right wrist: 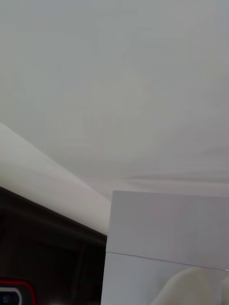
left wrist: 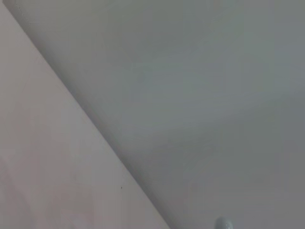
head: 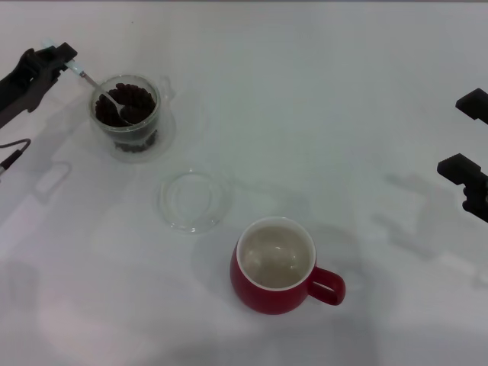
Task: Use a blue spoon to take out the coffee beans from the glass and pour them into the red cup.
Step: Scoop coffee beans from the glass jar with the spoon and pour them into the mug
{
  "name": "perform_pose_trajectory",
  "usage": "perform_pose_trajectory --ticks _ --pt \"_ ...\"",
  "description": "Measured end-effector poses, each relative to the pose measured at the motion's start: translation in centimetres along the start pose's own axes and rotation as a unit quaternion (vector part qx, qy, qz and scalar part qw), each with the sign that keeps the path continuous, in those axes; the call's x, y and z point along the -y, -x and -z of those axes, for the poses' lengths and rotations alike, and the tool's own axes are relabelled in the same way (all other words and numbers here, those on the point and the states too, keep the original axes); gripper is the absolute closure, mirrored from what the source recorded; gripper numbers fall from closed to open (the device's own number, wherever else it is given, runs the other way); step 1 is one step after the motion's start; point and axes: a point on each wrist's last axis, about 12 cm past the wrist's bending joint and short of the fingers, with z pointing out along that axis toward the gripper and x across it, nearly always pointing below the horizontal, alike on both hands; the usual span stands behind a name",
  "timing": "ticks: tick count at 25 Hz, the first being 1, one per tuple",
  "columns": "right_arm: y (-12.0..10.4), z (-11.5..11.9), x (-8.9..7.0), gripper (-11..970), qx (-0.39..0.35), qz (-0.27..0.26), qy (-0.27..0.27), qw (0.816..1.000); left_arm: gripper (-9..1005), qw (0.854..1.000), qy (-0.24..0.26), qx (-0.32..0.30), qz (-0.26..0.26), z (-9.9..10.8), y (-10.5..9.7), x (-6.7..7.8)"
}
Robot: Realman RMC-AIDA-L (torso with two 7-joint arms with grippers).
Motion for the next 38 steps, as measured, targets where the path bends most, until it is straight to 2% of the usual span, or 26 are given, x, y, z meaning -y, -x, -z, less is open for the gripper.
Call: perform_pose_trajectory --ticks 11,22,31,38 --pt "0.1 -0.3 0.5 259 -0.001 0.004 0.006 1.0 874 1.0 -0.009 0.024 -0.012 0.9 0.7 -0.2" --pt "-0.1 -0.8 0.5 260 0.002 0.013 0.012 1.0 875 0.997 -0.067 0.024 -0.039 3.2 0.7 0.1" --pt "-0.5 -1.5 0.6 260 0.003 0.018 0.01 1.0 875 0.993 -0.116 -0.014 -0.032 3.9 -0.3 1.0" --pt "-1.0 -2.0 0.6 260 0.002 0.025 0.0 1.0 875 0.988 -0.142 -0.06 -0.03 2.8 -1.2 2.1"
